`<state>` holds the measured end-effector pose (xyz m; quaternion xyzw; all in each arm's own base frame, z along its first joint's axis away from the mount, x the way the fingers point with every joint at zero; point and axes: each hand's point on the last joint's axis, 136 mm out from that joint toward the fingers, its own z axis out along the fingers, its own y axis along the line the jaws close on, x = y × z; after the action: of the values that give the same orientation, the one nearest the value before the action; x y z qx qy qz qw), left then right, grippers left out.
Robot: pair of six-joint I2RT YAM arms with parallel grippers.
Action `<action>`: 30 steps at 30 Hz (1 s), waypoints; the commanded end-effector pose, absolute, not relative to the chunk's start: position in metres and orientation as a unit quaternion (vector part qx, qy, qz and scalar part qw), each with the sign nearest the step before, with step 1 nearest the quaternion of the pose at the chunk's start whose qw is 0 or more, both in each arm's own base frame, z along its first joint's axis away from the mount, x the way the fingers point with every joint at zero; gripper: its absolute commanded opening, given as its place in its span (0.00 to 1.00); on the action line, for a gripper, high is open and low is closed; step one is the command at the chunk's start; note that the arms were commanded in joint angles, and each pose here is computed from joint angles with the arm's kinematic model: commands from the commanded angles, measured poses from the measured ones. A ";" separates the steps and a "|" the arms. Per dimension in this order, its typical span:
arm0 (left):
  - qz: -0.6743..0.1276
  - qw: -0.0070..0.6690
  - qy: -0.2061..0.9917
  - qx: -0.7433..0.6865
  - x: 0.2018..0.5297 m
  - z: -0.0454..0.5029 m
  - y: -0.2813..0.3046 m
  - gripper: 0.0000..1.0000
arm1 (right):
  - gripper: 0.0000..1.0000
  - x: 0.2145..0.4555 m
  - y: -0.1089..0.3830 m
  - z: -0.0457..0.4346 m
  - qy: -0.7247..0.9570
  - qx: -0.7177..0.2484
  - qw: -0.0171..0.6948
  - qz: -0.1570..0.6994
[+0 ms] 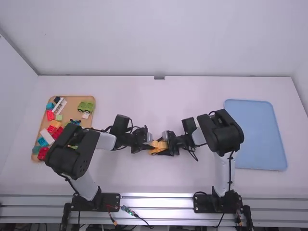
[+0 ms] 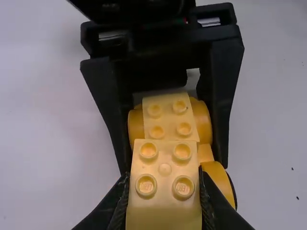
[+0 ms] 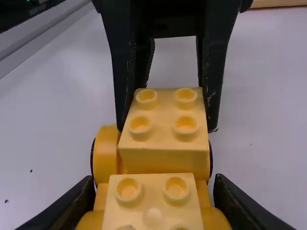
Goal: Assemble lego blocks to make yellow taxi
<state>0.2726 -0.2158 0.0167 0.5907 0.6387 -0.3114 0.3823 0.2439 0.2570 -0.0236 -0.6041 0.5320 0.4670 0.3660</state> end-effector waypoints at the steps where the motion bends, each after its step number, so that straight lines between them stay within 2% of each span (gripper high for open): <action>1: -0.334 0.375 0.642 0.580 0.269 0.018 -0.220 0.02 | 0.38 0.247 0.257 -0.029 0.538 -0.606 0.363 0.461; 5: -0.333 0.376 0.641 0.581 0.269 0.018 -0.220 0.02 | 0.37 0.258 0.257 -0.033 0.570 -0.588 0.359 0.448; 8: -0.332 0.378 0.640 0.581 0.270 0.018 -0.220 0.02 | 0.34 0.256 0.259 -0.031 0.561 -0.593 0.369 0.445; 12: -0.328 0.385 0.639 0.579 0.274 0.020 -0.221 0.02 | 0.34 0.264 0.258 -0.032 0.586 -0.573 0.378 0.430; 18: -0.317 0.403 0.630 0.584 0.282 0.026 -0.223 0.02 | 0.34 0.259 0.255 -0.032 0.579 -0.578 0.394 0.419; 30: -0.345 0.358 0.625 0.602 0.283 0.011 -0.227 0.02 | 0.35 0.264 0.257 -0.032 0.586 -0.574 0.380 0.427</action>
<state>0.2895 -0.2205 0.0143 0.5939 0.6437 -0.3231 0.3585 0.2653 0.2563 -0.0254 -0.5785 0.5741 0.4252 0.3937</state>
